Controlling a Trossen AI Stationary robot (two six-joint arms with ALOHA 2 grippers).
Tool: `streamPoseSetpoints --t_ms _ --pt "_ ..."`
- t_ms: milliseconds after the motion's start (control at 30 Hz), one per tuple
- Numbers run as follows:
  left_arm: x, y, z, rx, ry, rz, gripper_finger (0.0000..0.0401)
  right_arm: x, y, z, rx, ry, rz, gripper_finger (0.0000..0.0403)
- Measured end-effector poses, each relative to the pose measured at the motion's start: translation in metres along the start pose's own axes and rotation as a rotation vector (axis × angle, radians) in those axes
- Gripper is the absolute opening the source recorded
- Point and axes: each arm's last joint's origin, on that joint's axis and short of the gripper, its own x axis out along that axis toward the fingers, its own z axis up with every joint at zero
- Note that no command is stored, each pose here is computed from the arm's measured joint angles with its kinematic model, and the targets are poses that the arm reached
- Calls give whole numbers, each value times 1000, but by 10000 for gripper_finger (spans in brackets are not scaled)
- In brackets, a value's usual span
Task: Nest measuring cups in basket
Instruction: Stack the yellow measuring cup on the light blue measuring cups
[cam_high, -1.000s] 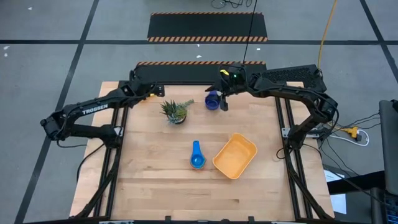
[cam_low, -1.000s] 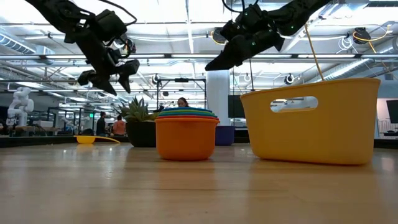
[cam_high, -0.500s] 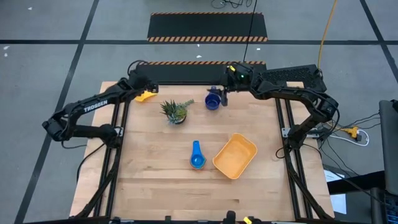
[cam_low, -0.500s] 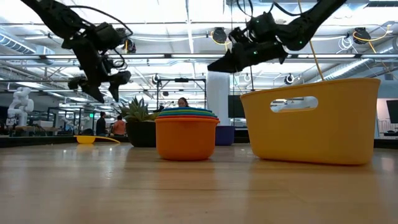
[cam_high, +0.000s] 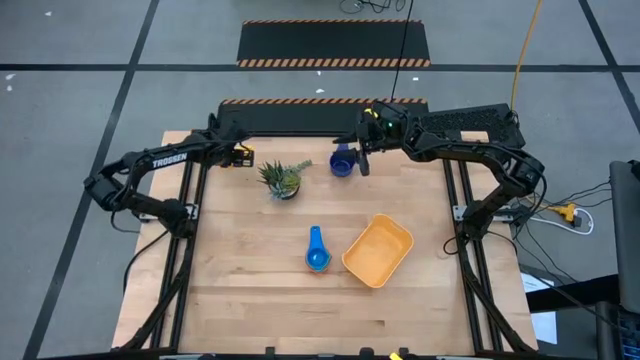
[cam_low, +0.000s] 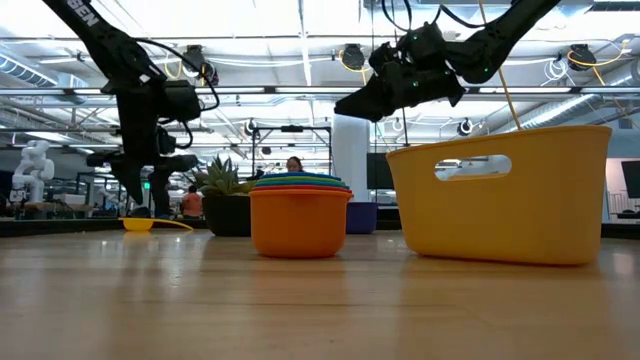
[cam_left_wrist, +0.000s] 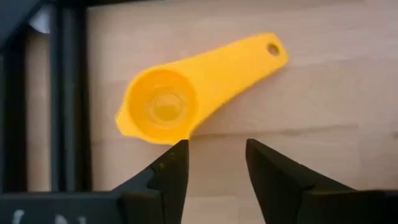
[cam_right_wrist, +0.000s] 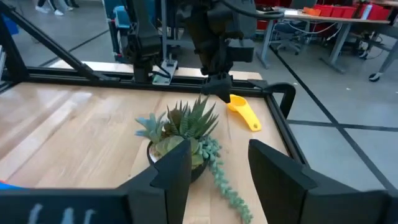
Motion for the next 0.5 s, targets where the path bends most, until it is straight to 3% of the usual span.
streamPoseSetpoints --t_ms 267,500 --pt "0 0 -2 197 27 -11 155 0 1 0 -33 -1 27 153" --pt "6 5 -8 244 117 54 214 0 1 2 -40 -19 21 153"
